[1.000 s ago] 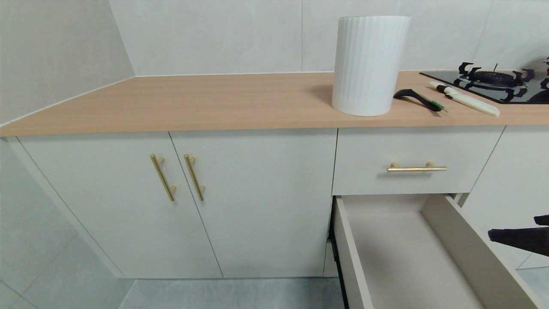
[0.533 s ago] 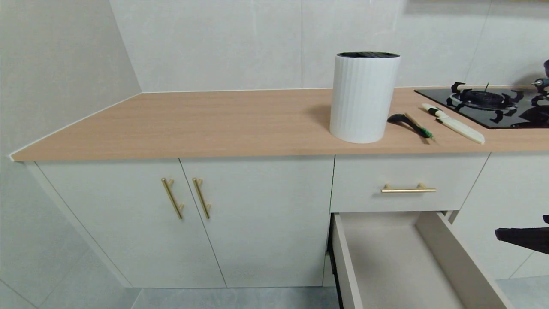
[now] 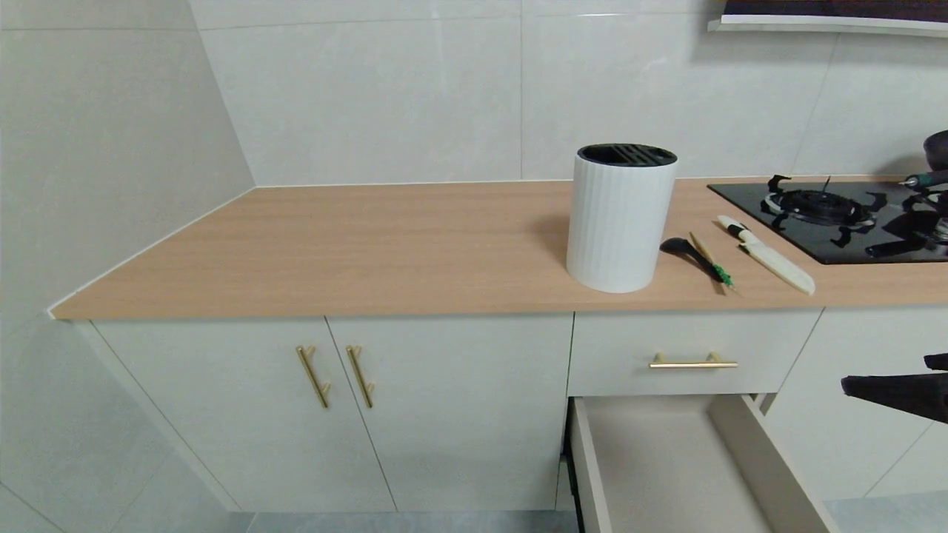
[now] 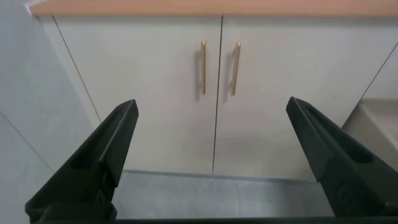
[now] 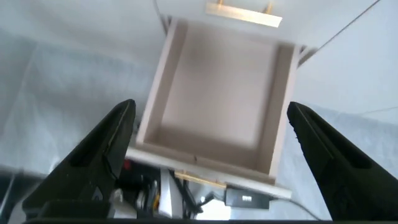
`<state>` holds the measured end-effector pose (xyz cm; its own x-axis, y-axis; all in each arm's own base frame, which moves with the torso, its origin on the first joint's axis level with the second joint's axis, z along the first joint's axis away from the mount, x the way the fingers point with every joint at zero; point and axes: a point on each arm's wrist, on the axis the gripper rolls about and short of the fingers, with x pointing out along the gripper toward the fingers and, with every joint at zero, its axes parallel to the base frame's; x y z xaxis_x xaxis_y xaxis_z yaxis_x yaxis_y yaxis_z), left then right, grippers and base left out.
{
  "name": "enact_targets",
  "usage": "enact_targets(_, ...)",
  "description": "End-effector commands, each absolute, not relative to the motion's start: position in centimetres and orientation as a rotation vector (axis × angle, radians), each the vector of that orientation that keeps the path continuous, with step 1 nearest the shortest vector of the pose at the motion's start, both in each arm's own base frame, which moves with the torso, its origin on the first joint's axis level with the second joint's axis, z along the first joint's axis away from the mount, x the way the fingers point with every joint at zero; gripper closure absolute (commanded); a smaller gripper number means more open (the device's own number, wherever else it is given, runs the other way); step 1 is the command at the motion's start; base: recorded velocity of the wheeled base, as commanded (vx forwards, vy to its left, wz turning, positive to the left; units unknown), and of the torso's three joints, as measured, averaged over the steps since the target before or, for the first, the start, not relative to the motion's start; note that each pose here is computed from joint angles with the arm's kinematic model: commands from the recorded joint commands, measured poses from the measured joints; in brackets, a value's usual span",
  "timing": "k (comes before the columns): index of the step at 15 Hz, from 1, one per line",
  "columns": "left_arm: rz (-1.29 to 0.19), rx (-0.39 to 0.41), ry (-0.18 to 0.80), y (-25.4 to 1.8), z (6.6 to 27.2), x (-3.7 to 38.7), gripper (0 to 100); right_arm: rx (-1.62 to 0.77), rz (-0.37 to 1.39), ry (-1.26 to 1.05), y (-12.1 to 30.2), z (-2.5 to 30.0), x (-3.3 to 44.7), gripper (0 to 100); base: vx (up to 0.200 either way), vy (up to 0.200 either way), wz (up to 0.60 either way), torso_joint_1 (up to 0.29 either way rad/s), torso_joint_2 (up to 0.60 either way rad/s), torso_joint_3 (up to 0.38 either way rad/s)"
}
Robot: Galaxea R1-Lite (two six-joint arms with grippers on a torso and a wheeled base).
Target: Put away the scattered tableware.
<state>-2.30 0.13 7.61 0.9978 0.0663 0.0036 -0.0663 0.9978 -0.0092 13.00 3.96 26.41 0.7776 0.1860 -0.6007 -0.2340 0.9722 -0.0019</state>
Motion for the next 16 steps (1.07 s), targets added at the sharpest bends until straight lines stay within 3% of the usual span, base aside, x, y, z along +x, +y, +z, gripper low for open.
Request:
enact_targets(1, 0.067, -0.009, -0.003, 0.1, 7.6, -2.3, 0, -0.071, 0.205, 0.650, 4.2, 26.0, 15.0, 0, 0.000, 0.000, 0.00, 0.193, -0.49, -0.300)
enact_targets(5, 0.067, -0.009, -0.005, 0.1, 7.6, -2.3, 0, -0.001, 0.083, 0.600, 3.7, 27.4, 23.4, 0, 0.000, 0.000, 0.00, 0.099, -0.23, -0.146)
enact_targets(9, 0.067, -0.009, -0.005, 0.1, 7.6, -2.3, 0, 0.162, -0.006, 0.775, 4.4, 28.1, 29.0, 0, 0.000, 0.000, 0.00, 0.000, 0.00, 0.000)
enact_targets(16, 0.067, -0.009, -0.005, 0.1, 7.6, -2.3, 0, 0.174, -0.244, 0.886, 5.2, 22.2, 36.5, 0, 0.000, 0.000, 0.00, 0.000, 0.00, 0.000)
